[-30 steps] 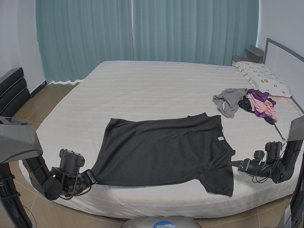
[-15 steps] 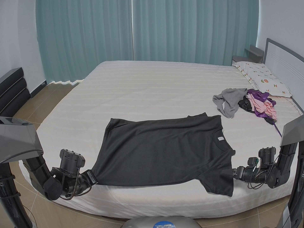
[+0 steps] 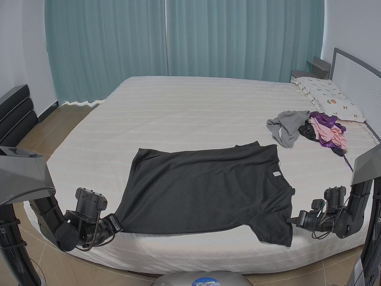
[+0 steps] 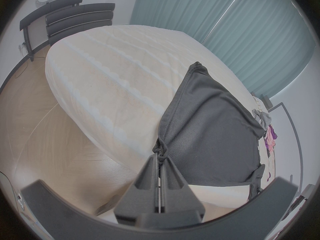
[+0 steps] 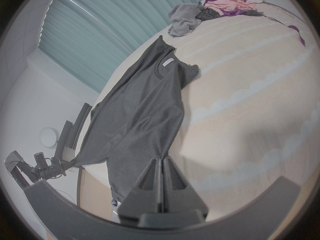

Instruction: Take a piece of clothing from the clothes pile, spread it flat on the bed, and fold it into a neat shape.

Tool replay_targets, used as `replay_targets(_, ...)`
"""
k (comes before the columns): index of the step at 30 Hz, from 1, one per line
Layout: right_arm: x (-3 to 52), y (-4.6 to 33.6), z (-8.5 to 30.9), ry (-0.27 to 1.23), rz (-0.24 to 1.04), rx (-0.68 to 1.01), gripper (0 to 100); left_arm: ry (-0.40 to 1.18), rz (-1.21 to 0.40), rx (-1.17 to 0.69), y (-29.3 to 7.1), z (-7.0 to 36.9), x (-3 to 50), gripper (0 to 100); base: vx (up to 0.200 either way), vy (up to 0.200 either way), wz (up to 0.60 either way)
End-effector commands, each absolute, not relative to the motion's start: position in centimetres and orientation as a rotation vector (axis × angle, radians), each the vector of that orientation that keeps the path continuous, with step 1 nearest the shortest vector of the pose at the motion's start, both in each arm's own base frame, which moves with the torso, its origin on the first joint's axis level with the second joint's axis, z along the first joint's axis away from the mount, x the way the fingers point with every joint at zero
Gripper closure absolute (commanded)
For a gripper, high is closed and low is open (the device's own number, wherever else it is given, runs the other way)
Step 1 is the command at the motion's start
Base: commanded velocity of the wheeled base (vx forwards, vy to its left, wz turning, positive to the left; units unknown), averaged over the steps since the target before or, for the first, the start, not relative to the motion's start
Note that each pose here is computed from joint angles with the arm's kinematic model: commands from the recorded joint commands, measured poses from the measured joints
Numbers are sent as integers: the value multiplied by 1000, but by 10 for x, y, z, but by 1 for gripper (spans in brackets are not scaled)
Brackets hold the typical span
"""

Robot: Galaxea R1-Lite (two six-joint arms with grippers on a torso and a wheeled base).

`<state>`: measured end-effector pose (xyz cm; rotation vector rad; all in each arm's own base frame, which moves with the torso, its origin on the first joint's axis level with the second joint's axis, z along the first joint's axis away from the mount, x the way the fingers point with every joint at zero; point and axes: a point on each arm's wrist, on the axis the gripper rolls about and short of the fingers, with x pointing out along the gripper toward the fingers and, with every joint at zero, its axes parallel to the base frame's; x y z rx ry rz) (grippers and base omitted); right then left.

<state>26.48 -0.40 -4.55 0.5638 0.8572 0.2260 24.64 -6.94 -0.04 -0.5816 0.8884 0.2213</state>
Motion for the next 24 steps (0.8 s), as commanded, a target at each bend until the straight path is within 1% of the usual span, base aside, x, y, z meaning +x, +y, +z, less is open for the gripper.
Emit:
replay_targets(1,251,-12,-37,848,201,569,100,898,233,-579,-68,-4,247,100,0,0,0)
replay_targets(8,225,-19,-13,798,187,576,100,899,234,-565,-67,-3,244,100,0,0,0)
replay_targets(13,213,-22,-11,816,190,576,100,896,233,-564,-66,-1,243,100,0,0,0)
replay_targets(14,204,-27,-14,835,209,572,100,897,226,-550,-66,0,241,100,0,0,0)
replay_targets(16,201,-32,-12,826,205,568,100,909,221,-526,-65,-1,238,100,0,0,0)
replay_targets(22,193,-36,-5,810,192,564,100,932,210,-483,-65,-3,231,100,0,0,0)
replay_targets(24,192,-36,-7,830,188,570,100,949,205,-460,-65,-5,228,100,0,0,0)
